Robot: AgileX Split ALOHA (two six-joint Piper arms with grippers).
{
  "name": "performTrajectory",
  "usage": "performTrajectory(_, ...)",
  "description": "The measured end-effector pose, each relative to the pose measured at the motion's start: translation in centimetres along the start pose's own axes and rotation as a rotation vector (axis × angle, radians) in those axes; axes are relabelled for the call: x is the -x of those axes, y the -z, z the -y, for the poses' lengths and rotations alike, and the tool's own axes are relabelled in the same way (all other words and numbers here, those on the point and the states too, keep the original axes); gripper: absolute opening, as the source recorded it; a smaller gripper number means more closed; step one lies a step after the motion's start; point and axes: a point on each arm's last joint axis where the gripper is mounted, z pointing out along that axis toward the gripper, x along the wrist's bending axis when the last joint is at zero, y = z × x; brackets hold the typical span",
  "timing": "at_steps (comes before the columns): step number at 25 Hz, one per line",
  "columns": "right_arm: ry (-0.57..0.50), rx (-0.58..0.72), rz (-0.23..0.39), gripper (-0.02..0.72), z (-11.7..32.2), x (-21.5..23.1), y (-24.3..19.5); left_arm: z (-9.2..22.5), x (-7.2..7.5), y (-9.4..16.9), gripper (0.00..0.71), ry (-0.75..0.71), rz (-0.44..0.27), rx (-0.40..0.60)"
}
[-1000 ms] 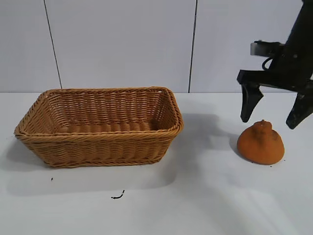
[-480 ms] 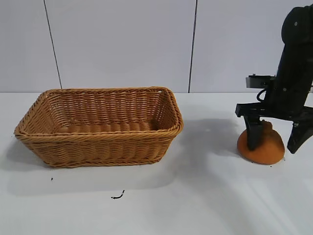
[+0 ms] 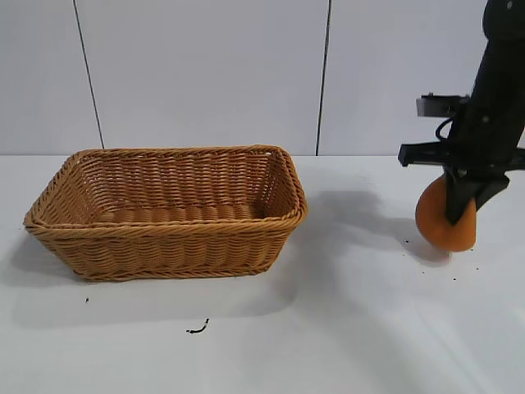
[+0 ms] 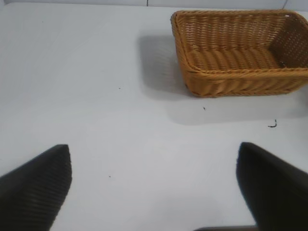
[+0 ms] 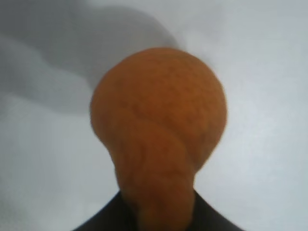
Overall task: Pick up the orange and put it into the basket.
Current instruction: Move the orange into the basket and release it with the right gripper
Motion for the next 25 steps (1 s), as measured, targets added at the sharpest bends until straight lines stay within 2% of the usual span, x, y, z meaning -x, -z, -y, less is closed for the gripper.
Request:
performTrajectory(6, 0.077, 0.082, -0.023, 0.001, -1.4, -3.3, 2.9, 0.0, 0.0, 0.0, 0.666, 0.000, 0.000, 0.000)
performTrajectory(7, 0.116, 0.108, -0.039, 0.001, -1.5, -5.1, 3.6, 0.0, 0.0, 0.0, 0.666, 0.000, 0.000, 0.000)
performTrajectory(15, 0.257, 0.161, -0.109, 0.001, -0.3, -12.3, 4.1, 0.0, 0.0, 0.0, 0.666, 0.000, 0.000, 0.000)
performTrajectory(20, 0.344, 0.160, -0.164, 0.001, 0.8, -17.2, 2.3, 0.0, 0.0, 0.0, 0.666, 0.000, 0.000, 0.000)
performTrajectory(25, 0.427, 0.140, -0.200, 0.001, 2.3, -21.8, -1.3, 0.0, 0.0, 0.0, 0.666, 0.000, 0.000, 0.000)
